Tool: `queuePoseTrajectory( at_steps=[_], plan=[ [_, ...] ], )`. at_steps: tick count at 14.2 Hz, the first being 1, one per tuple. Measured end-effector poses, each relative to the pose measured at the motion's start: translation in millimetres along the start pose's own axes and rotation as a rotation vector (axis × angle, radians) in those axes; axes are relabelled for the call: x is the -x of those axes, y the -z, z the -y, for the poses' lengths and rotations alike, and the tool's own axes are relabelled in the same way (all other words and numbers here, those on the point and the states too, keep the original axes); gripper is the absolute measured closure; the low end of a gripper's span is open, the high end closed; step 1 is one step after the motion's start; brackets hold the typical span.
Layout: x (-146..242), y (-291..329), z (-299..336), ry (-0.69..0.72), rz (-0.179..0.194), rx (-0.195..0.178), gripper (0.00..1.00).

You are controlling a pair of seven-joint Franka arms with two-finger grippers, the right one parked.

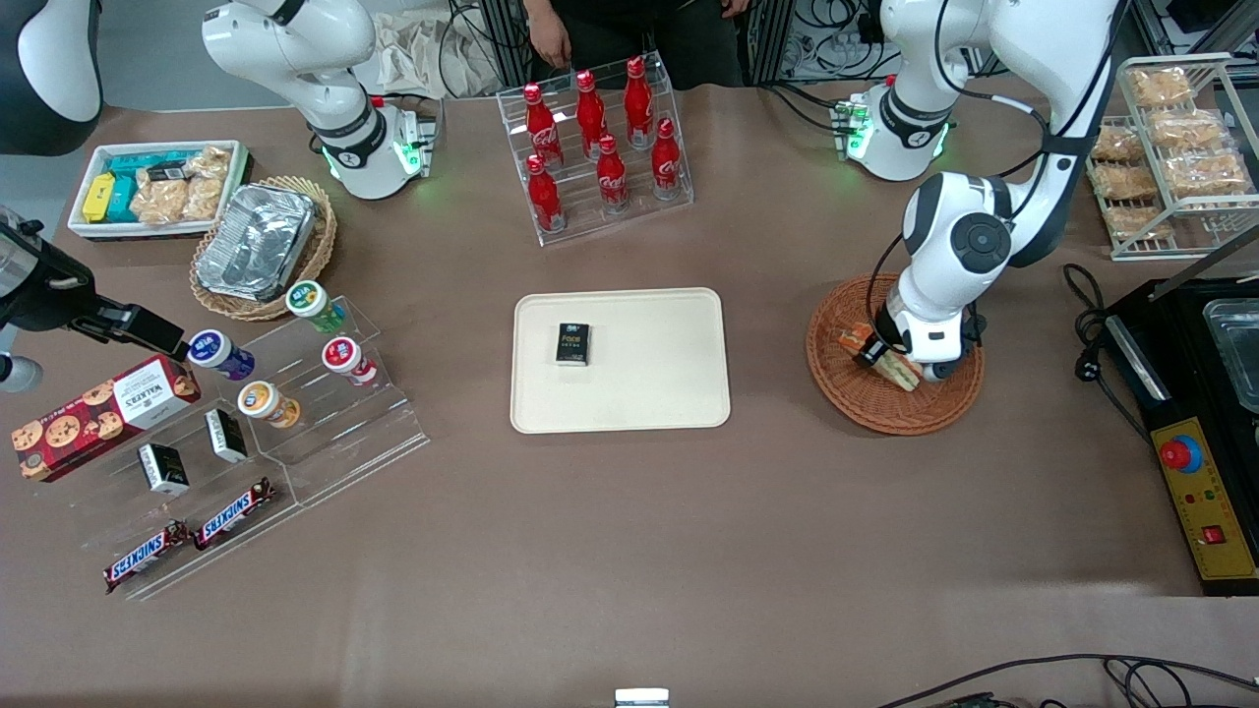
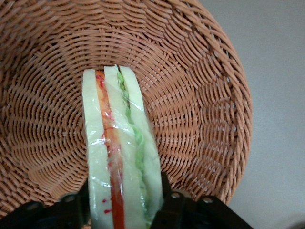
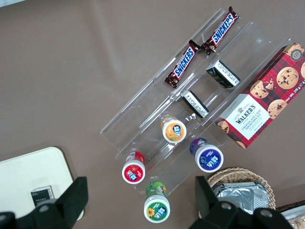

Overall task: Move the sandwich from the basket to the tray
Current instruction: 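Lift the sandwich out of the basket with the left gripper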

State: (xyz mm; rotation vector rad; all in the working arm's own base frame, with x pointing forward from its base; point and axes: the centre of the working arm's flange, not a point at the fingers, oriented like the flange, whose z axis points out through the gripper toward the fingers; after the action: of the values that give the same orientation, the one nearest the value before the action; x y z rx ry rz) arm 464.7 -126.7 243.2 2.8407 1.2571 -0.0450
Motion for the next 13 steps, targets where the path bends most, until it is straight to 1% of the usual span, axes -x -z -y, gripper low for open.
queuePoseTrajectory(
  at_steps=[2,4,6,7,8,10,12,13],
  plan=[
    [-1.6,1.5,-0.4,0.002,-0.003,0.004,0.61],
    [-3.4,10.8,-4.0,0.001,-0.017,0.025,0.65],
    [-5.4,38.3,-9.7,-0.007,-0.041,0.053,0.67],
    [-5.8,60.5,-12.7,-0.021,-0.046,0.049,0.67],
    [-5.8,87.6,-16.1,-0.04,-0.045,0.036,0.69],
    [-4.6,154.5,-24.6,-0.078,-0.039,0.006,0.8],
    [-1.3,227.3,-32.7,-0.122,-0.025,-0.022,0.8],
    [0.9,255.5,-35.8,-0.146,-0.016,-0.026,0.8]
  ],
)
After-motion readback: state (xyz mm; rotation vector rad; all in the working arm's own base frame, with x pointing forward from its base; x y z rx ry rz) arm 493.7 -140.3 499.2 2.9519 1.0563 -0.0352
